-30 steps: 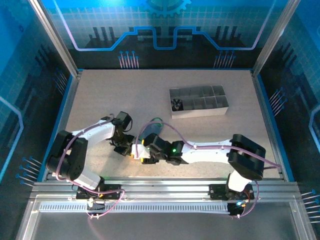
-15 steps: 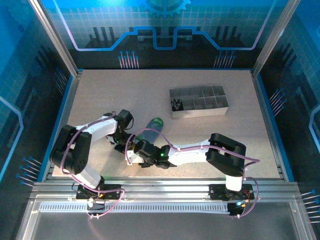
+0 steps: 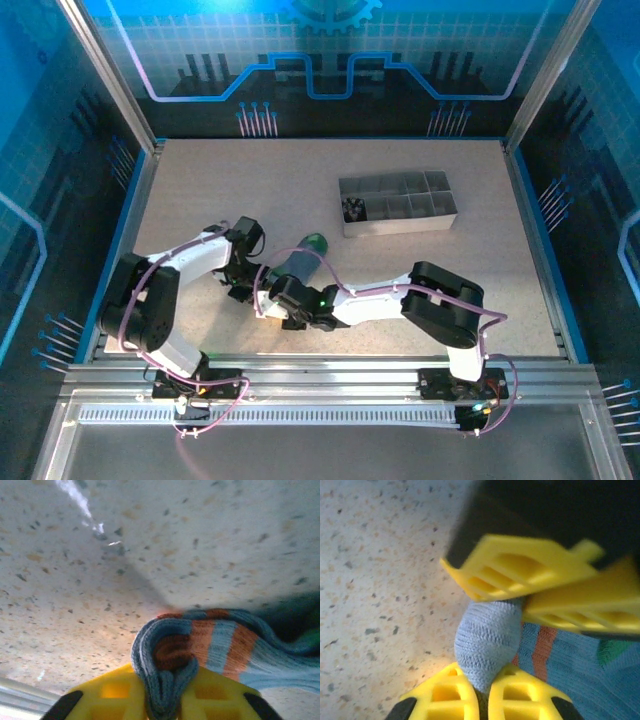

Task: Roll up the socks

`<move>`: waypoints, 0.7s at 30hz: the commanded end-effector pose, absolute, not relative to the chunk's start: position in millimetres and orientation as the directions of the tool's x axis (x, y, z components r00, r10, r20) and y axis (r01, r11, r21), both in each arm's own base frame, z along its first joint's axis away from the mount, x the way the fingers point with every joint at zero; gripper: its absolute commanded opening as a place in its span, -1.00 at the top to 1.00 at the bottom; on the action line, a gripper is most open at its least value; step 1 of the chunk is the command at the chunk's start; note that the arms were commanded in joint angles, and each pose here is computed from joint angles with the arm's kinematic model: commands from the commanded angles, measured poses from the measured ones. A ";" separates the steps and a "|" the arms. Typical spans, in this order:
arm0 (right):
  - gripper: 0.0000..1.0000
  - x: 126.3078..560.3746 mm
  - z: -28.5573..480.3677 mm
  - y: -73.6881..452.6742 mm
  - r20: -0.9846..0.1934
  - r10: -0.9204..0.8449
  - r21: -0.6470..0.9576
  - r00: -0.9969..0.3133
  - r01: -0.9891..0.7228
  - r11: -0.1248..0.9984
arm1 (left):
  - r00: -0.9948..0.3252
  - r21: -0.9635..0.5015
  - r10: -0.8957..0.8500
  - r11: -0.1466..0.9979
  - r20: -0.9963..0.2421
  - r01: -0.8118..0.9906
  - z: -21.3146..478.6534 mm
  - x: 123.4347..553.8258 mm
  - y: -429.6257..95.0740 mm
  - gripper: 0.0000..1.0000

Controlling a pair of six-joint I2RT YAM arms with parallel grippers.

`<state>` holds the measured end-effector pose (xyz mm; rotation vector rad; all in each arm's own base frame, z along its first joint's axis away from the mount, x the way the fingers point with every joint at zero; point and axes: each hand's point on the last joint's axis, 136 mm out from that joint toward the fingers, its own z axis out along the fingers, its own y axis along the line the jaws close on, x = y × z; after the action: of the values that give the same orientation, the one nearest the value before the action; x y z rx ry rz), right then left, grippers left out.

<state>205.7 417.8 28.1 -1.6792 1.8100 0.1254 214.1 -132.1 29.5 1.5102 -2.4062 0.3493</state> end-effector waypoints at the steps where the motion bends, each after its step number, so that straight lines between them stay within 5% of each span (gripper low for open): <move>1: 1.00 202.7 7.2 387.0 -0.466 -0.878 -0.201 -0.110 -0.953 0.226 | -0.410 -0.139 -0.843 0.386 0.347 -0.912 48.4 218.0 -127.1 0.21; 4: 1.00 194.1 -1.6 376.6 -0.470 -0.853 -0.005 -0.229 -0.965 0.263 | -0.403 -0.211 -0.851 0.349 0.336 -0.913 63.3 221.7 -119.7 -0.42; 6: 1.00 189.6 -7.0 371.2 -0.457 -0.827 0.145 -0.326 -0.945 0.292 | -0.420 -0.280 -0.852 0.340 0.313 -0.898 72.2 226.2 -114.4 -0.60; 14: 1.00 191.3 -17.4 356.3 -0.316 -0.679 0.621 -0.662 -0.686 0.379 | -0.534 -0.504 -0.785 0.338 0.315 -0.795 77.3 237.6 -133.7 -0.39; 21: 1.00 194.5 -33.4 344.7 -0.148 -0.653 0.734 -0.743 -0.525 0.430 | -0.582 -0.534 -0.759 0.375 0.292 -0.757 62.4 243.2 -157.4 -0.28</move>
<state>234.9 384.4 20.6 -1.2578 2.3733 1.3331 232.4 -144.2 63.0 1.4688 -2.5926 0.9327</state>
